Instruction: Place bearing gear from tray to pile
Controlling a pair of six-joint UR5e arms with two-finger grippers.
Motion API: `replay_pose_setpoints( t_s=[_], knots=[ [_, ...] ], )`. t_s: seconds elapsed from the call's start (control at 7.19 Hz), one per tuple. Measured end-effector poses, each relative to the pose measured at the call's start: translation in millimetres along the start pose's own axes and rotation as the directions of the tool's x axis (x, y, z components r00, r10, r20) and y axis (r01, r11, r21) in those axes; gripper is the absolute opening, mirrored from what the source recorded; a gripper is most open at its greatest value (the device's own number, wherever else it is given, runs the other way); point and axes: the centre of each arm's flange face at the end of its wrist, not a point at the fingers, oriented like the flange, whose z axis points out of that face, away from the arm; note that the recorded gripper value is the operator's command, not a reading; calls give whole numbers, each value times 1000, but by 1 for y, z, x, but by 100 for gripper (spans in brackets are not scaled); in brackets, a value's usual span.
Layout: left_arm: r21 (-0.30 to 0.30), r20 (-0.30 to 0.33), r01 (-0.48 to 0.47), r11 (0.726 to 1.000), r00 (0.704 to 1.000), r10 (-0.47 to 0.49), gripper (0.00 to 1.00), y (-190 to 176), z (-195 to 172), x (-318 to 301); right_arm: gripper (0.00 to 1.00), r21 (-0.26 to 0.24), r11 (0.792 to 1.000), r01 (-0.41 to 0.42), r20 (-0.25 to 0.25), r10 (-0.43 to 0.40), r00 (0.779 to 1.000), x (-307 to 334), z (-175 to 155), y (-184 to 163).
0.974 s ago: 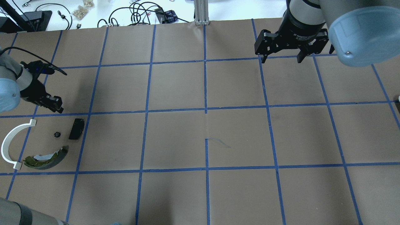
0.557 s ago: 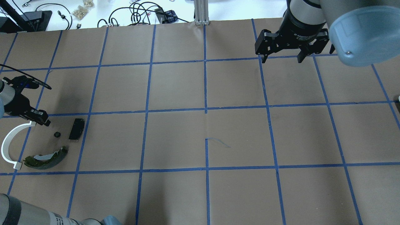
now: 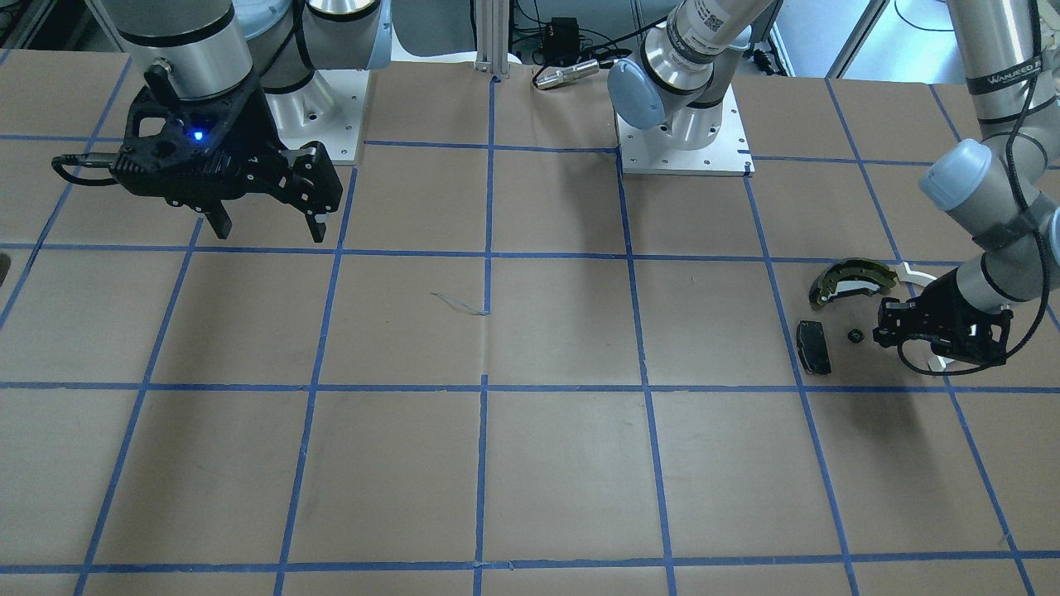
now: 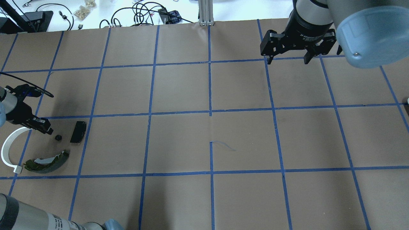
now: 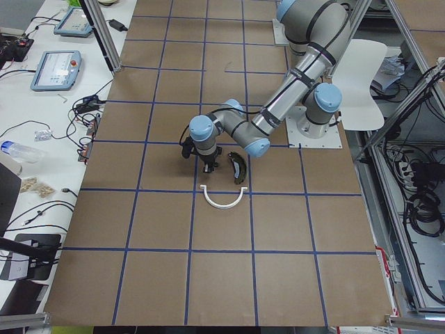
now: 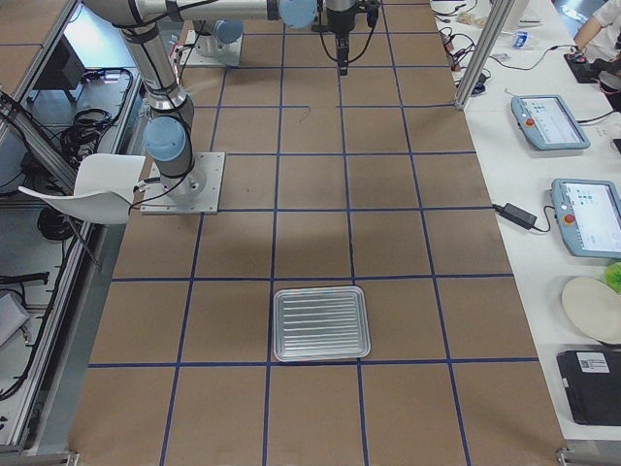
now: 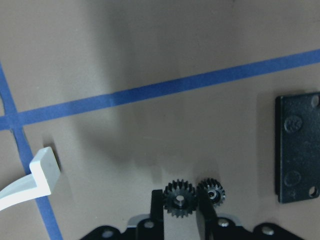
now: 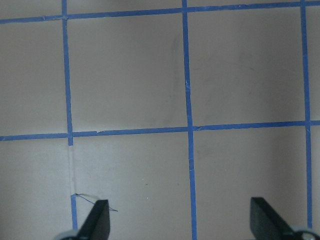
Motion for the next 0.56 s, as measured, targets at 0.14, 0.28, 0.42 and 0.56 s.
replay_pose_setpoints(
  t_s=[0.14,0.28,0.42,0.56],
  knots=[
    [-6,-6,0,1000,1000,0,0,0,4,0,100,0,1000,0,0,0,1000,0,0,0],
    [-12,-10,0,1000,1000,0,0,0,8,-1,100,-1,1000,0,0,0,1000,0,0,0],
    [-23,-8,-1,1000,1000,1,0,0,11,-2,100,-1,1000,0,-1,0,1000,0,1,0],
    [-39,2,-2,999,1000,2,3,1,12,-4,100,-2,1000,0,-2,0,1000,0,1,0]
  ],
)
